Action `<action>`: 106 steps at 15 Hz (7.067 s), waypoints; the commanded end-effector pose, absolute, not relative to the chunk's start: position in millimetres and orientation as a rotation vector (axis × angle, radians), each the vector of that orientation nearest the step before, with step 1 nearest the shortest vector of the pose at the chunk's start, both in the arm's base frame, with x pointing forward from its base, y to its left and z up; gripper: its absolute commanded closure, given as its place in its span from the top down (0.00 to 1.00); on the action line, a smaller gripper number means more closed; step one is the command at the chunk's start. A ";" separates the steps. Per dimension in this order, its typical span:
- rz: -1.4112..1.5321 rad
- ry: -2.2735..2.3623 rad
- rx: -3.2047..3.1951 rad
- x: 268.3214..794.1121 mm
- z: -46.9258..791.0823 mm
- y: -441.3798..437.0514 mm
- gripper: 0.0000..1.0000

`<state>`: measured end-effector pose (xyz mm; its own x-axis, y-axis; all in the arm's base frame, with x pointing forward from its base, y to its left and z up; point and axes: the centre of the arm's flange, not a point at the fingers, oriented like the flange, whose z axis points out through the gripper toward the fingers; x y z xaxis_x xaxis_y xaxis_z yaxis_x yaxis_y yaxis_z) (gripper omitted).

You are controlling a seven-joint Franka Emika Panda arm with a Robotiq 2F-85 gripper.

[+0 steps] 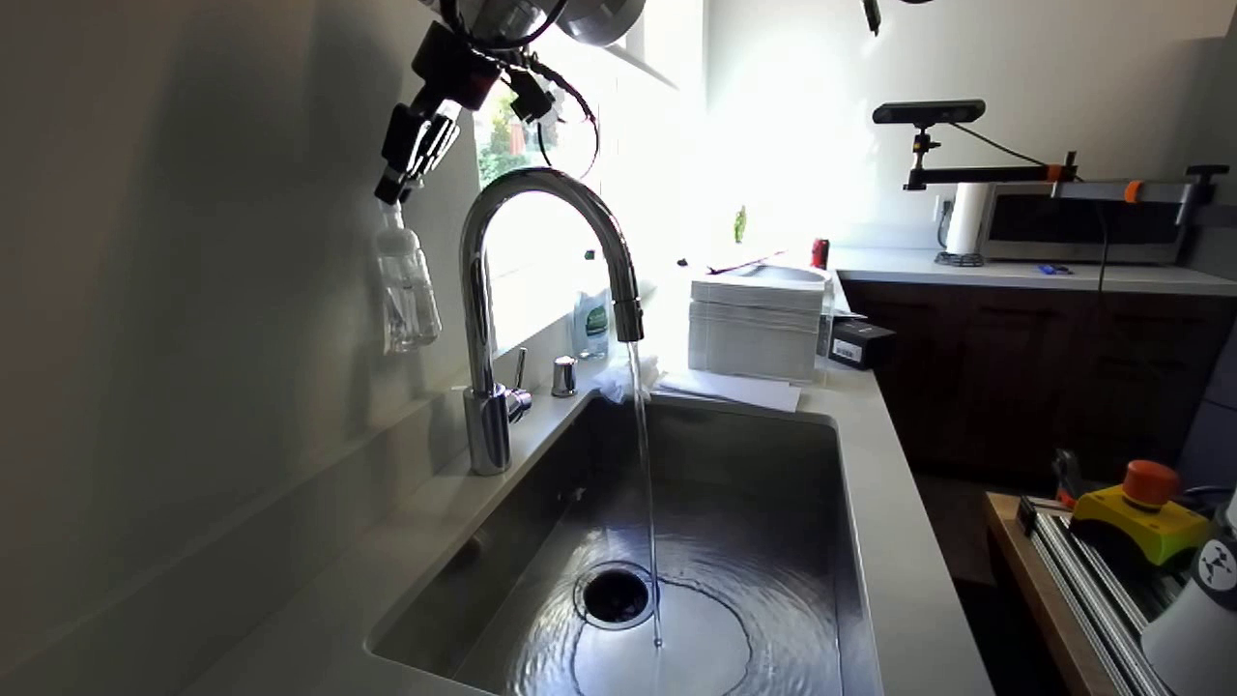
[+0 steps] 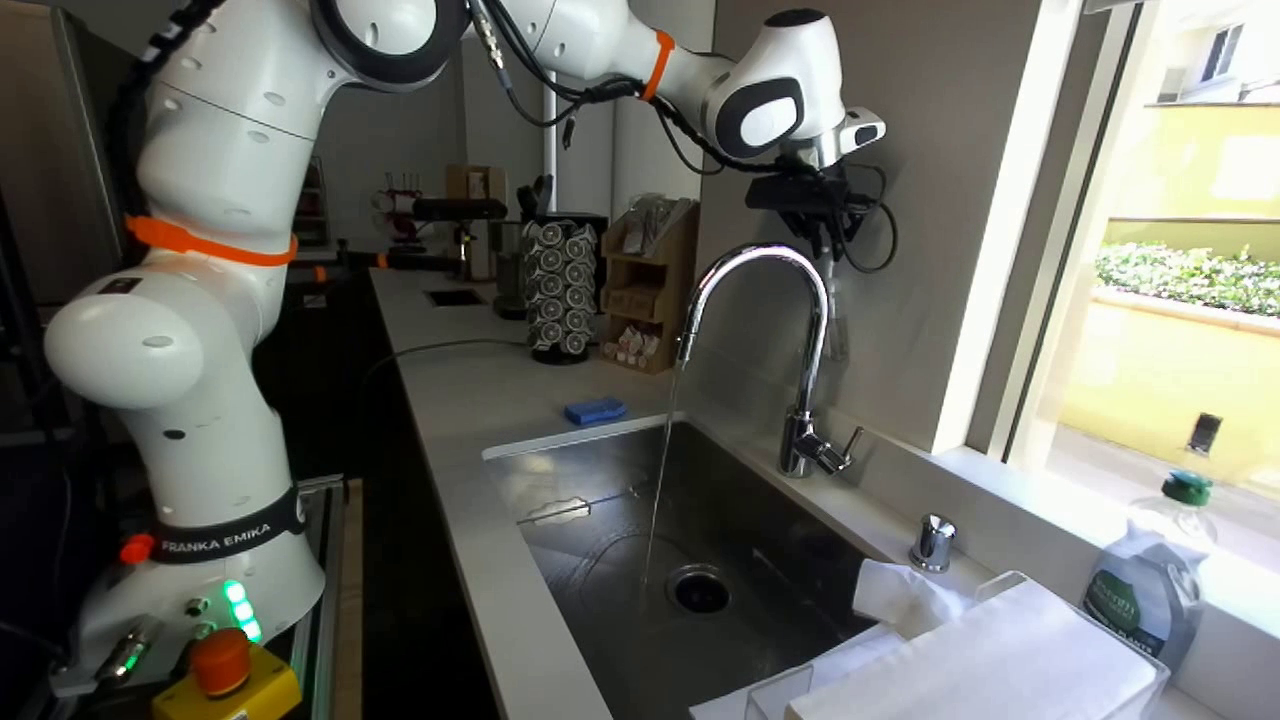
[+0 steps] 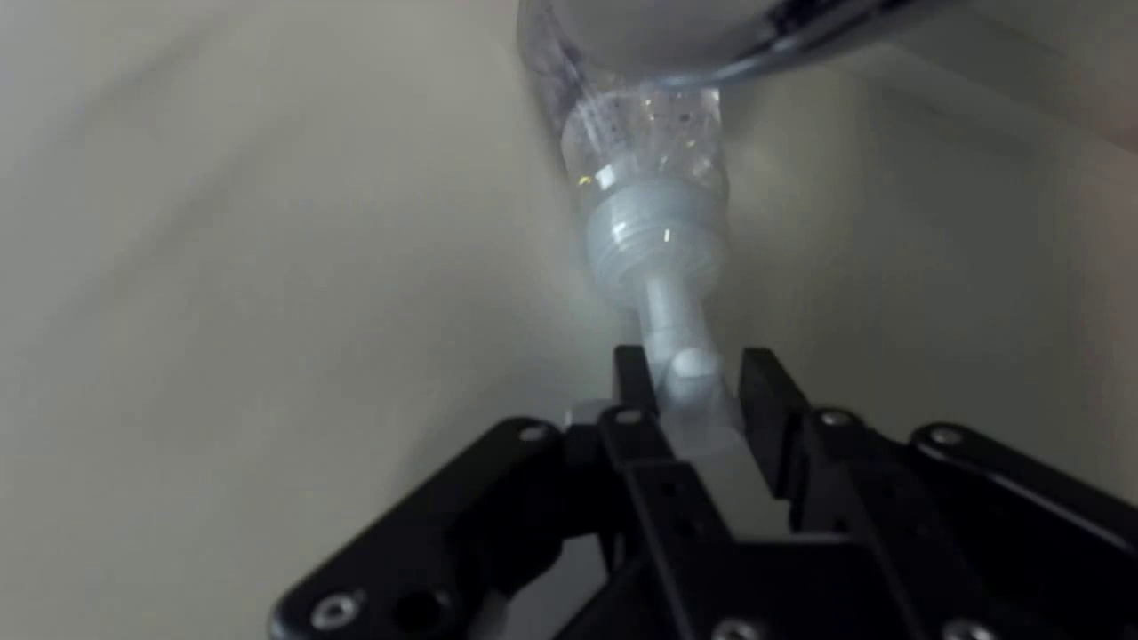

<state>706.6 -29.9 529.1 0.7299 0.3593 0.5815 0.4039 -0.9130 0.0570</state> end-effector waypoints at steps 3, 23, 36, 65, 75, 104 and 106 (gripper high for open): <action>-0.852 -0.627 -2.875 689.6 532.8 12.8 0.07; -0.740 -0.416 -3.058 656.2 514.5 135.7 0.07; -0.696 -0.300 -2.998 657.3 484.2 166.0 0.07; -0.757 -0.674 -2.766 672.8 364.5 134.4 0.07; -0.788 -0.699 -2.752 671.8 357.2 133.6 0.73; -0.803 -0.099 -2.877 613.2 539.1 179.4 1.00; -0.778 -0.049 -2.914 604.3 567.9 174.5 1.00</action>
<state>619.9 171.3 529.4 0.8419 0.0389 0.5382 0.1306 -0.9824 -0.1333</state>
